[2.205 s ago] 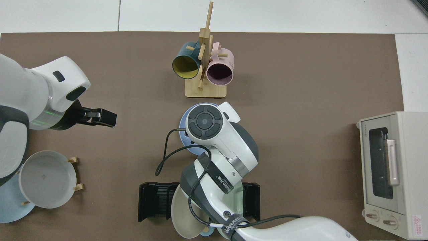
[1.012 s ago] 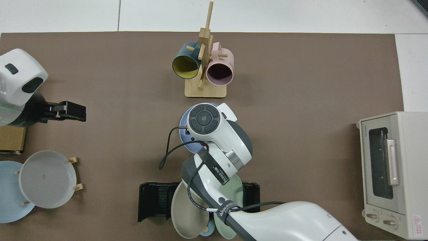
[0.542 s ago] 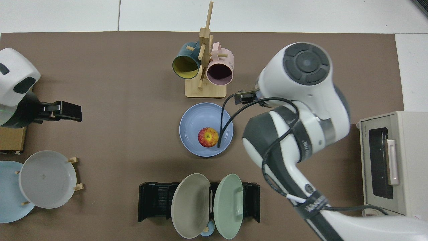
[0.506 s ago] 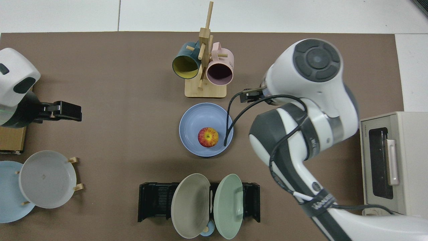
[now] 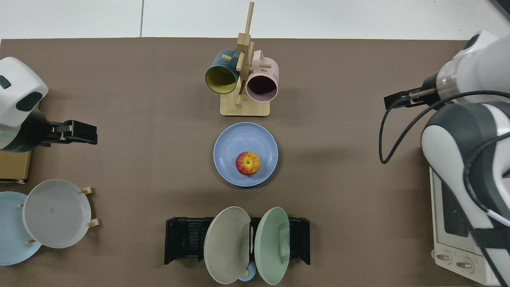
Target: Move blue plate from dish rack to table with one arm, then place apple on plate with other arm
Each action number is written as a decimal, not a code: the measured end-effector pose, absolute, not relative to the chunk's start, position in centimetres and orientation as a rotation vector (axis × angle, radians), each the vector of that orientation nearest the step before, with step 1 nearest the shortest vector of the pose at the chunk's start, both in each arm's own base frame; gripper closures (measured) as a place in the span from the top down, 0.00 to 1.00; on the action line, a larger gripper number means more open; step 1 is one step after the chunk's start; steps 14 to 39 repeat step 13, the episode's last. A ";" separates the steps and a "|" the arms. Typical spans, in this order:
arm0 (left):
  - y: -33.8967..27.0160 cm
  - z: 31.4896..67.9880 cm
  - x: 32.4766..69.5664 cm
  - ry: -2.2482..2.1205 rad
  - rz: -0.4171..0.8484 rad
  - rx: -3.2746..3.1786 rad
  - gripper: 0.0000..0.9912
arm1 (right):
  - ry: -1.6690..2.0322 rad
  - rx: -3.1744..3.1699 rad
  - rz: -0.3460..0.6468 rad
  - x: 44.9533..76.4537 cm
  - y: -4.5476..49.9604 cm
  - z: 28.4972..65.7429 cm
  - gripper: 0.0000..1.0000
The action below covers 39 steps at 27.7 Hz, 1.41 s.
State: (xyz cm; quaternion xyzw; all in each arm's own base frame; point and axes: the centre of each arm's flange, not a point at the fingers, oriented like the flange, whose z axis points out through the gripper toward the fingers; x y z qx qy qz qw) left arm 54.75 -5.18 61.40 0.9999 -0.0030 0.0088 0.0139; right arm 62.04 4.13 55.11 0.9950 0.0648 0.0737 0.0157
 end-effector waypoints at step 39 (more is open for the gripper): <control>-5.2 61.4 54.7 -0.010 0.027 3.114 1.00 | 0.139 3.134 0.194 58.5 2.4 60.8 1.00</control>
